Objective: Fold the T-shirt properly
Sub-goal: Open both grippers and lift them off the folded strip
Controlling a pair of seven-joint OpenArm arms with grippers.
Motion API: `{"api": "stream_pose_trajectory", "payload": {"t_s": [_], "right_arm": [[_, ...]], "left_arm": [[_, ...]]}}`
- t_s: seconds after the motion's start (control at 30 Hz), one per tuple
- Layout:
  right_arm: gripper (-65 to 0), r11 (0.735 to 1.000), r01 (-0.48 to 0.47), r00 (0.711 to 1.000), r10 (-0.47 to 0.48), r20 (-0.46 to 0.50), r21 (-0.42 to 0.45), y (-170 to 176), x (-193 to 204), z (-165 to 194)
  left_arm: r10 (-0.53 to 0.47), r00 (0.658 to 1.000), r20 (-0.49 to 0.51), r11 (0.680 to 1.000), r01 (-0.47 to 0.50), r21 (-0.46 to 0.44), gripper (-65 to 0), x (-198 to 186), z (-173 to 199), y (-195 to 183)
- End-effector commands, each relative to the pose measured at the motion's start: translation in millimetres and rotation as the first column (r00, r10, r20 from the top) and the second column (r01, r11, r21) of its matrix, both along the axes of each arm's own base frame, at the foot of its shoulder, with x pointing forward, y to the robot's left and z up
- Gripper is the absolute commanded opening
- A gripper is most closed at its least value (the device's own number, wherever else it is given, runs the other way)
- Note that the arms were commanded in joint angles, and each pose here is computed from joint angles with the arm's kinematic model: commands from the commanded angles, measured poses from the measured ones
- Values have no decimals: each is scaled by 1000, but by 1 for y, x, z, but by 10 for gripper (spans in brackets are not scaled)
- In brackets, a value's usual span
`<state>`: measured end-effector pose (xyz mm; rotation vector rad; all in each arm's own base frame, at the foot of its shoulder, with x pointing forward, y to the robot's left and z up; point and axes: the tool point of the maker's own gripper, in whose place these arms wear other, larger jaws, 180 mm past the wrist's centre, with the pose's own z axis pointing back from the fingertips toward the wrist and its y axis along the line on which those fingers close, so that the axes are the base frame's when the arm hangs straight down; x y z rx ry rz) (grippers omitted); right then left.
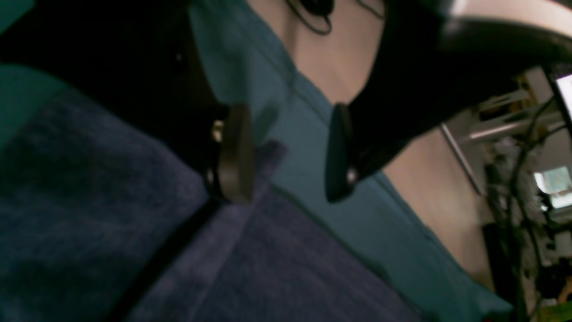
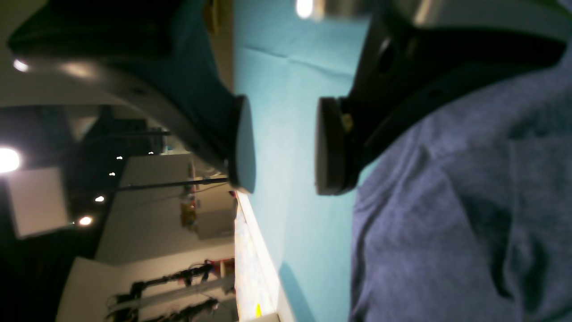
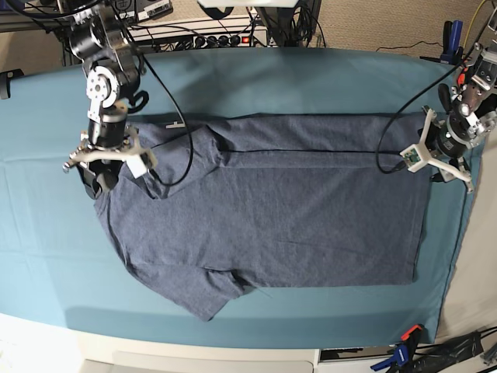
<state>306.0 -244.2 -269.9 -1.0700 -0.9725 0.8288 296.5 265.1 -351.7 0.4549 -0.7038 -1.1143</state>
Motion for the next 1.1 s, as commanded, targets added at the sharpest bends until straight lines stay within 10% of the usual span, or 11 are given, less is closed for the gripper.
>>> {"api": "stream_pose_trajectory", "payload": {"t_s": [0.0, 0.33, 0.63, 1.07], "right_arm": [[-418, 1000, -18, 999, 19, 46, -19, 1, -3, 18], [-418, 985, -131, 985, 116, -128, -114, 10, -64, 6], [-418, 972, -229, 898, 192, -395, -50, 15, -89, -40], [-418, 995, -98, 827, 70, -558, -21, -40, -104, -81]], "left_arm": [[-7, 999, 40, 1000, 6, 25, -370, 7, 18, 4], [-38, 987, -156, 999, 39, 1, -371, -36, -3, -14], [-76, 960, -268, 995, 91, 42, -371, -86, -35, -13], [-85, 959, -269, 995, 97, 31, -371, -89, -37, -15]]}}
